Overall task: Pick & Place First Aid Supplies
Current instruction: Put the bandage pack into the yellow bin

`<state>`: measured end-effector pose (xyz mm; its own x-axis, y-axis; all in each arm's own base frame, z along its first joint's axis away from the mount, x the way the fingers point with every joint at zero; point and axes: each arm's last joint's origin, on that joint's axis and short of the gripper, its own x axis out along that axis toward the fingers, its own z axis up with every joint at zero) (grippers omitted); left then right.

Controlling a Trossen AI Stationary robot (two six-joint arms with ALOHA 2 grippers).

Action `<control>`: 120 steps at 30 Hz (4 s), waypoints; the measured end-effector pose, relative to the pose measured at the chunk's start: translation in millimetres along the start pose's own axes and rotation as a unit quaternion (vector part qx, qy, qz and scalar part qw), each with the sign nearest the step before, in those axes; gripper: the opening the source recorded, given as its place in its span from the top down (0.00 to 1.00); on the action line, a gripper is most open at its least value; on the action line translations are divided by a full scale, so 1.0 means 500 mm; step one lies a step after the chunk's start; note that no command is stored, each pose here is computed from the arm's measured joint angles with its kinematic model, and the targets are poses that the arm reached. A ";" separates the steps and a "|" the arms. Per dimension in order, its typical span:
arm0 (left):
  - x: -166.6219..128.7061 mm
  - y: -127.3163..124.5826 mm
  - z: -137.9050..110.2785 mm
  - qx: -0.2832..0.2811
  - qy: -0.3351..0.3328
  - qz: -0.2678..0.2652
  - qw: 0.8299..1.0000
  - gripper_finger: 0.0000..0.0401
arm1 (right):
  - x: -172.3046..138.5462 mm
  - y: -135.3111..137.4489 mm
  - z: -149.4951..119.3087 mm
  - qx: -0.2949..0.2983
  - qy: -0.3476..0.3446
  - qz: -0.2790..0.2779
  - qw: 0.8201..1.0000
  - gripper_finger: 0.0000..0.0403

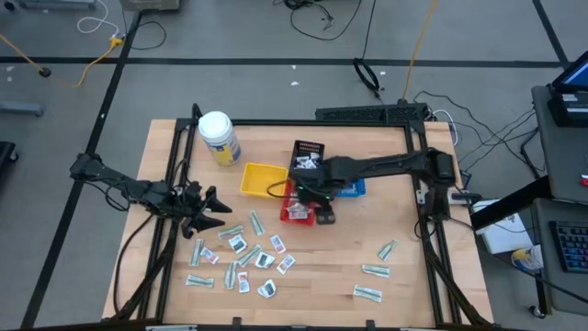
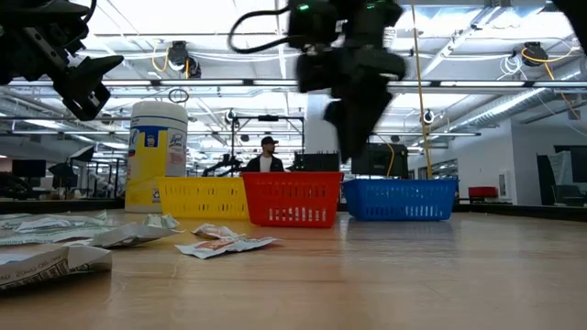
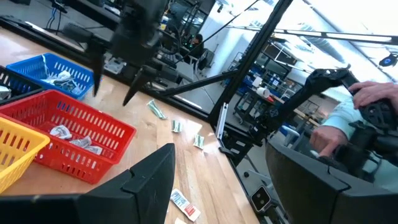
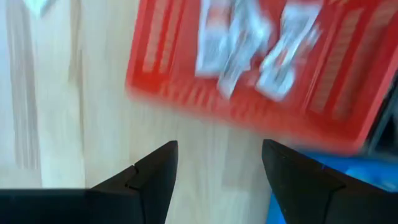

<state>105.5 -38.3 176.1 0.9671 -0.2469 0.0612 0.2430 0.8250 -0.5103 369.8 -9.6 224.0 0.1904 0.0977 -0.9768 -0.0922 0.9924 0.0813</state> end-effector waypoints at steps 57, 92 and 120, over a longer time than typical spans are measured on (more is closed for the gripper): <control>0.000 0.000 0.000 0.000 0.000 0.000 1.000 0.36 | 0.092 0.241 -0.410 -0.146 0.169 0.011 0.975 0.45; 0.000 0.000 0.000 0.000 0.000 0.000 1.000 0.36 | -0.037 0.215 -0.261 0.029 -0.191 0.020 0.981 1.00; -0.004 -0.017 0.049 0.084 -0.122 0.040 0.988 0.36 | -0.120 0.077 -0.109 0.154 -0.576 0.012 0.803 1.00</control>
<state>103.5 -32.1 201.4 0.9681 -0.0650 0.2422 0.1549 0.9145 -0.3738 301.4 18.7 274.7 0.9859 -0.0542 -0.1581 0.1026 0.9430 0.3166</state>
